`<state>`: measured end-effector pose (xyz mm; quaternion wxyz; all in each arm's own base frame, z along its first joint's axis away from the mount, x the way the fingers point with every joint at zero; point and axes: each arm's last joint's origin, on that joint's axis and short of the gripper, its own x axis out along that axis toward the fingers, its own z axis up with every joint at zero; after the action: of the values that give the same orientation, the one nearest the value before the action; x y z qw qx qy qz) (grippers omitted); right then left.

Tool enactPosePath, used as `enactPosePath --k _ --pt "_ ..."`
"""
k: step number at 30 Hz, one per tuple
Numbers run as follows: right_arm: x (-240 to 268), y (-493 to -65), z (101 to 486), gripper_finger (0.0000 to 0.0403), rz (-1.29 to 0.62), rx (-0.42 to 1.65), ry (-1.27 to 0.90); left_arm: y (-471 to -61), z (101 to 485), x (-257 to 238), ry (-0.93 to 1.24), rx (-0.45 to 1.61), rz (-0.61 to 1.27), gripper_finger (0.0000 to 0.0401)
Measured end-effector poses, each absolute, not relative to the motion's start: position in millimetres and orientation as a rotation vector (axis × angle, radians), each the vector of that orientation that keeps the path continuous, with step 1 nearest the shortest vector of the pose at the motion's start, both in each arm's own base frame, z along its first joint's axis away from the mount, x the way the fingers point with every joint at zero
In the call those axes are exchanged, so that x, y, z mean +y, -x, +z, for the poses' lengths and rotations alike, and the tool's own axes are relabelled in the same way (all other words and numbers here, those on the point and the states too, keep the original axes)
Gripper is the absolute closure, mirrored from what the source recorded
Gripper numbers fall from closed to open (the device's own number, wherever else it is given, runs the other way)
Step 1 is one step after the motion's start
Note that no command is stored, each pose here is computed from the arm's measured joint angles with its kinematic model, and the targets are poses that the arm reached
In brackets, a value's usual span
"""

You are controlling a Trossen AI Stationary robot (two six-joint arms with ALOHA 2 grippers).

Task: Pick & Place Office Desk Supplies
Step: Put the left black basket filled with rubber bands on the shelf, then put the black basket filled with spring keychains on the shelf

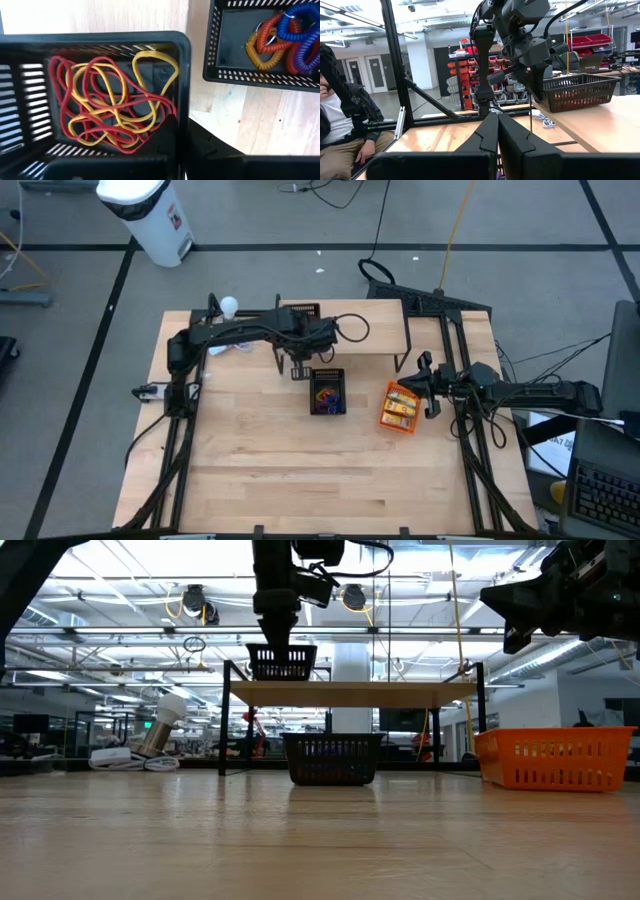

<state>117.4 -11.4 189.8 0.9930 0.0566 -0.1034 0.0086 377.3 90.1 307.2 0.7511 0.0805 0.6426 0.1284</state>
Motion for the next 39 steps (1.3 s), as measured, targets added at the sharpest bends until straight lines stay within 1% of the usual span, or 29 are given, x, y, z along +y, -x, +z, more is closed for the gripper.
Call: enactPosePath --k 7,11,15,22,26,29,31,34,36,39 --pt "-11.4 -117.4 189.8 0.0403 0.017 -0.207 -0.114 -377.3 307.2 89.8 -0.173 1.404 0.278 0.0358" --pt "-11.4 -117.4 189.8 0.0403 0.017 -0.207 -0.114 -377.4 307.2 89.9 -0.159 1.400 0.292 0.0333" --pt "-11.4 -117.4 189.8 0.0403 0.017 -0.207 -0.114 -377.5 307.2 89.0 -0.160 1.400 0.292 0.0293" --pt "-11.3 -117.4 189.7 0.0403 0.022 -0.206 -0.117 -374.6 311.2 81.6 -0.183 1.407 0.329 0.0206" --pt "-11.3 -117.4 189.8 0.0403 0.021 -0.206 -0.113 -363.0 327.7 68.8 -0.193 1.390 0.330 0.0166" --pt "-11.3 -117.4 189.7 0.0403 0.020 -0.206 -0.111 -351.5 347.5 53.5 -0.194 1.327 0.319 0.0144" --pt "-11.3 -117.4 189.7 0.0403 0.021 -0.205 -0.110 -340.1 363.8 40.8 -0.196 1.275 0.293 0.0137" --pt "-11.3 -117.5 189.3 0.0403 0.020 -0.201 -0.111 -319.1 391.2 20.7 -0.221 1.169 0.221 0.0140" --pt "-11.4 -117.6 188.5 0.0403 0.019 -0.194 -0.112 -303.5 407.1 8.9 -0.260 1.085 0.188 0.0150" --pt "-11.4 -117.7 188.0 0.0403 0.018 -0.188 -0.112 -276.4 426.8 -0.6 -0.286 0.946 0.168 0.0176"
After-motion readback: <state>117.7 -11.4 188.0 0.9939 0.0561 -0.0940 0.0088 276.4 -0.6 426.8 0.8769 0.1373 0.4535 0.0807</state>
